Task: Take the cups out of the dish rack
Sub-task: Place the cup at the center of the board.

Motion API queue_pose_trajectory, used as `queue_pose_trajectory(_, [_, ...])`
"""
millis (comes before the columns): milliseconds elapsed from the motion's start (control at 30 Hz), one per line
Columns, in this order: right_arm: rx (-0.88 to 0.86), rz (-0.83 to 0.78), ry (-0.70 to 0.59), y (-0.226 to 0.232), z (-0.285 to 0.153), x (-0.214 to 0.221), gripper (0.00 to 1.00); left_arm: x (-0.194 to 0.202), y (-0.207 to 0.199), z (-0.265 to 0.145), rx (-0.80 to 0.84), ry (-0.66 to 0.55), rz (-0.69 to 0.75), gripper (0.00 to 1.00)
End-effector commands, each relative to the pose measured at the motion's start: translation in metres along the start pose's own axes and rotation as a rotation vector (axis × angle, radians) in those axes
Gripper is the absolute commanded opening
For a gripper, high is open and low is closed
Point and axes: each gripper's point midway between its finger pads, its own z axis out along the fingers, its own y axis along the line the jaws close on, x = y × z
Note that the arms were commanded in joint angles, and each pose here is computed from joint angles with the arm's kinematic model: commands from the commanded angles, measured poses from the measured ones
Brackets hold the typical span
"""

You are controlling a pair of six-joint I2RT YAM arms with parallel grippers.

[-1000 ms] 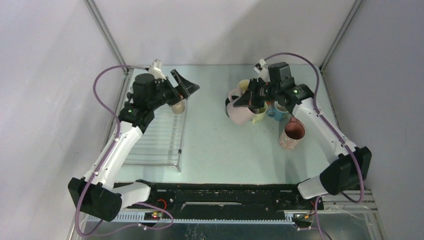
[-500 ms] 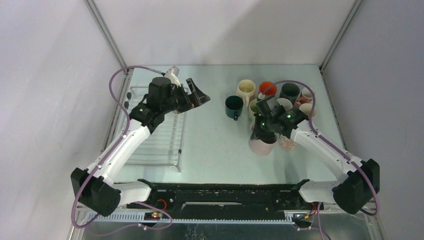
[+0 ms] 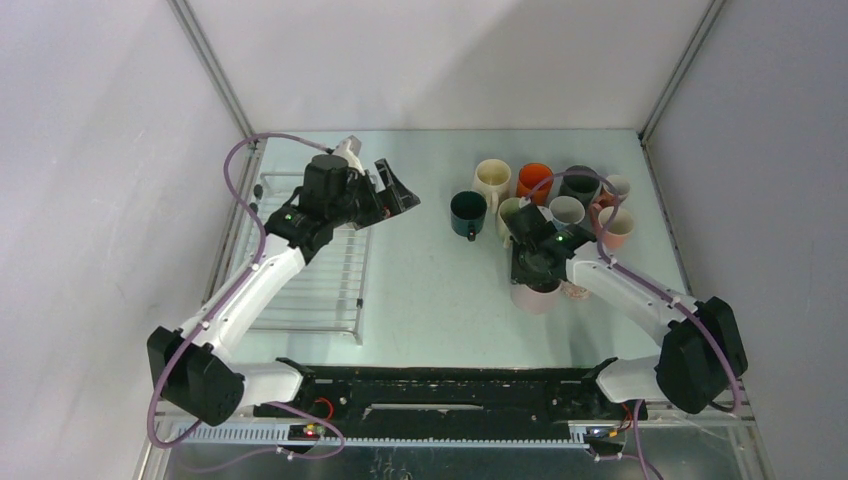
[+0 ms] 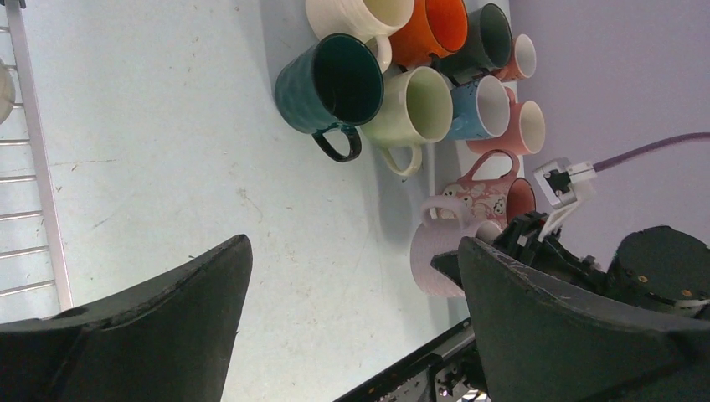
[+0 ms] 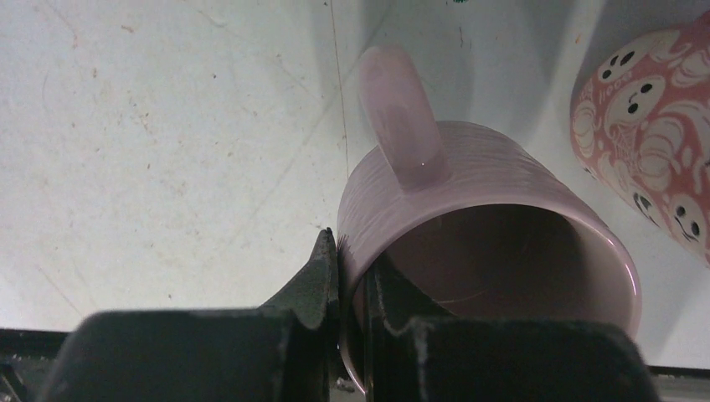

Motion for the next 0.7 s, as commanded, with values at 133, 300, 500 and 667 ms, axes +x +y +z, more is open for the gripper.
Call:
queue_pose_trajectory(133, [0.025,0.072,-0.093,-0.004,0.025,-0.023,0.00,-0.024,-0.017,-0.008,0.013,-0.062,0.047,1.00])
queue_pose_trajectory(300, [0.037,0.080,-0.090,-0.006,0.038,-0.022,0.00,-0.024,-0.011,-0.008,-0.019,-0.063,0.050,1.00])
queue_pose_trajectory(500, [0.072,0.088,-0.098,-0.014,0.047,-0.023,0.00,-0.023,-0.005,-0.009,-0.047,-0.064,0.052,1.00])
queue_pose_trajectory(667, [0.099,0.086,-0.123,-0.020,0.052,-0.026,0.00,-0.022,0.003,-0.009,-0.085,-0.063,0.053,1.00])
